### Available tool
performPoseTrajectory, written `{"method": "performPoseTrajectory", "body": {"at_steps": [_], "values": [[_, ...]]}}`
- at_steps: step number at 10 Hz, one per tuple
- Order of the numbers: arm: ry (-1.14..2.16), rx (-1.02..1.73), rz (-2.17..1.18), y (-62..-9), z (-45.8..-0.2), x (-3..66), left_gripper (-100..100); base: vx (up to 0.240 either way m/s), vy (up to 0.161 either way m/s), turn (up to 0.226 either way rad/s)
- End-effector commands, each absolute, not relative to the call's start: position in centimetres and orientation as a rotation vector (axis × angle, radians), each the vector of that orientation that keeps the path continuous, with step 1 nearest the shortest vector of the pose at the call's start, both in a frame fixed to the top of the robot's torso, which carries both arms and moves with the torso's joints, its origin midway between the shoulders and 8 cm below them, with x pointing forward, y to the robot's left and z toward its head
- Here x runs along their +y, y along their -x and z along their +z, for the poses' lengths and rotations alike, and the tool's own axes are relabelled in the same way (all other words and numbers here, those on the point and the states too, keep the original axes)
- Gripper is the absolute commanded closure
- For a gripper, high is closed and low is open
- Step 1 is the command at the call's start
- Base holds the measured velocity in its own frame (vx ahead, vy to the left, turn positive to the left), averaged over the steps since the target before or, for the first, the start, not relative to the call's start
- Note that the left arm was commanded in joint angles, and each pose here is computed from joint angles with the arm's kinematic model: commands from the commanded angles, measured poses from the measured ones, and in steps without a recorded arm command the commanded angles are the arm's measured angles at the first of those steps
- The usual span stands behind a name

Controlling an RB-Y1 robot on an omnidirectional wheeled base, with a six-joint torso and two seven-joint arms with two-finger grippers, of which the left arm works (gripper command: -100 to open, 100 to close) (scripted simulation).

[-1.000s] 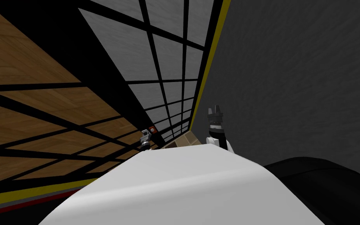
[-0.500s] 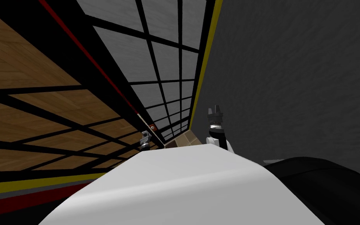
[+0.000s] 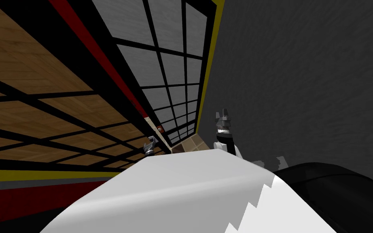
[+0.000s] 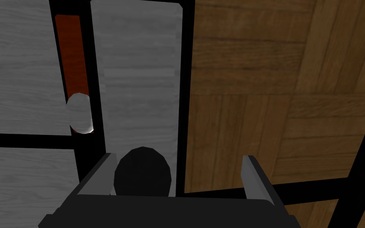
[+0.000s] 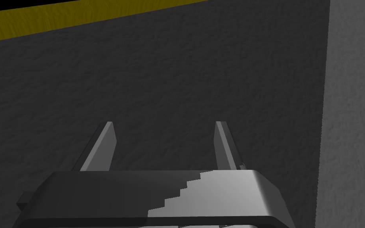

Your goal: Pull the door open

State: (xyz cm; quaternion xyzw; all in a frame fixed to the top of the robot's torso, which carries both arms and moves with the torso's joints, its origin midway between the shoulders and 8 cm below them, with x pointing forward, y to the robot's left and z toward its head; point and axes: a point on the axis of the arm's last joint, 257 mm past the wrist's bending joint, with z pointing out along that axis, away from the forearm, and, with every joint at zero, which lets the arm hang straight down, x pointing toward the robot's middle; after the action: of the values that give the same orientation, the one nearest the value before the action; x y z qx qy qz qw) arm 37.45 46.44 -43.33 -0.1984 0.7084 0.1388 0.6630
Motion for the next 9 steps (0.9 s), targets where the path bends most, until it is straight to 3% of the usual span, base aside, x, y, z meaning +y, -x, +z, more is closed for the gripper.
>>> {"method": "performPoseTrajectory", "body": {"at_steps": [1, 3, 6, 9], "values": [[0.485, 1.612, 0.341, -35.1, -44.0, 48.5, 100, -0.092, -0.011, 0.003], [0.47, 1.575, 0.344, -36.0, -42.4, 48.8, 100, -0.037, -0.015, 0.014], [0.485, 1.612, 0.341, -35.1, -44.0, 48.5, 100, 0.01, 0.005, -0.004], [0.537, 1.618, 0.33, -33.4, -44.8, 49.4, 100, -0.083, -0.023, 0.018]]}}
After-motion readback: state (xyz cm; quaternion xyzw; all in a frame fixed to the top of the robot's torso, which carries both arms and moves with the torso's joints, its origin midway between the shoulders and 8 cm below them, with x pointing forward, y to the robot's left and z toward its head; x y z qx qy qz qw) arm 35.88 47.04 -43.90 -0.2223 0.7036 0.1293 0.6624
